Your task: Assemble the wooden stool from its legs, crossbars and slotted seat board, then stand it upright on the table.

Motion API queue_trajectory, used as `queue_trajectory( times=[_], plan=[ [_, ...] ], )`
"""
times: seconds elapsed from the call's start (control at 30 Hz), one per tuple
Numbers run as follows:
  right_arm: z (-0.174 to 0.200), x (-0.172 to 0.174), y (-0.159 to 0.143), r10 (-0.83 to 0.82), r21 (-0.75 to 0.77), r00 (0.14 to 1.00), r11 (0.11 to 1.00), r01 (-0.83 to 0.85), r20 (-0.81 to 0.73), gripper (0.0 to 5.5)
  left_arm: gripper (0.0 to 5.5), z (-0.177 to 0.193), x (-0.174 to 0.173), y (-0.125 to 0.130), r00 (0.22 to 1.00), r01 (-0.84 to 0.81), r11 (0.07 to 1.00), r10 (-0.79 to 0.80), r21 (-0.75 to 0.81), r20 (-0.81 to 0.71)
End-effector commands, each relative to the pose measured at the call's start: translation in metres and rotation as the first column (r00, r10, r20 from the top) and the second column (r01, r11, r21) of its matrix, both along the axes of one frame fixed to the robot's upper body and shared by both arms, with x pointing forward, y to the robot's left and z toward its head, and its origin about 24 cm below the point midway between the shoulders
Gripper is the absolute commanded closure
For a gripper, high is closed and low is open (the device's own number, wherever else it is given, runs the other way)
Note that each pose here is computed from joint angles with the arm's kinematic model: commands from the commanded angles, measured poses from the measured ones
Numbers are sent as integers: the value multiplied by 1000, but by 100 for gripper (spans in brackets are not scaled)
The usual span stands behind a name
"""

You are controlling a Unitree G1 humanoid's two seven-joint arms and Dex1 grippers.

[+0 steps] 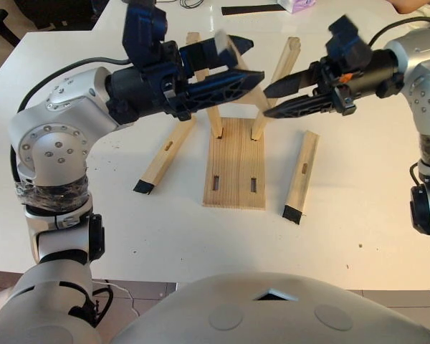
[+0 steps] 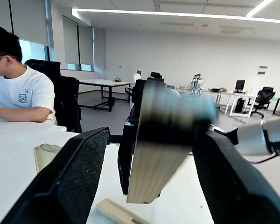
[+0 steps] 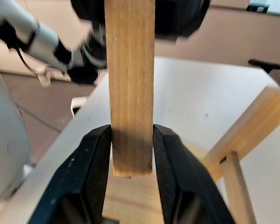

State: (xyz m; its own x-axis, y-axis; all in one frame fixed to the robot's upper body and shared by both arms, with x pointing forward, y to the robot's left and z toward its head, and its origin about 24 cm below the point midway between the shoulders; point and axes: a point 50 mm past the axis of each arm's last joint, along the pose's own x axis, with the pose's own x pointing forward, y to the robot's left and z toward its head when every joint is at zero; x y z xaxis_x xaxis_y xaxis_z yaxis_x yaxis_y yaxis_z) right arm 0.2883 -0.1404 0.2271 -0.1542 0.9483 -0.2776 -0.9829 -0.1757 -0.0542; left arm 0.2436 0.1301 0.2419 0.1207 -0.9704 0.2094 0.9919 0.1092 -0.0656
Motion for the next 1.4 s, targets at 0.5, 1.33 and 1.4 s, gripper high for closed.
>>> queue_trajectory(
  times=[0.5,1.33,1.4],
  plan=[
    [-5,-3,-1,11,-6,1000,1000,-11,-21,420,283,-14,-7,0,1000,7,999,-8,47,24],
    [-28,5,-22,-196,49,980,980,194,45,309,419,-37,3,30,994,-99,986,90,131,68],
    [-32,8,-31,-256,55,964,966,252,73,309,419,-47,8,44,991,-114,970,95,213,98]
  ],
)
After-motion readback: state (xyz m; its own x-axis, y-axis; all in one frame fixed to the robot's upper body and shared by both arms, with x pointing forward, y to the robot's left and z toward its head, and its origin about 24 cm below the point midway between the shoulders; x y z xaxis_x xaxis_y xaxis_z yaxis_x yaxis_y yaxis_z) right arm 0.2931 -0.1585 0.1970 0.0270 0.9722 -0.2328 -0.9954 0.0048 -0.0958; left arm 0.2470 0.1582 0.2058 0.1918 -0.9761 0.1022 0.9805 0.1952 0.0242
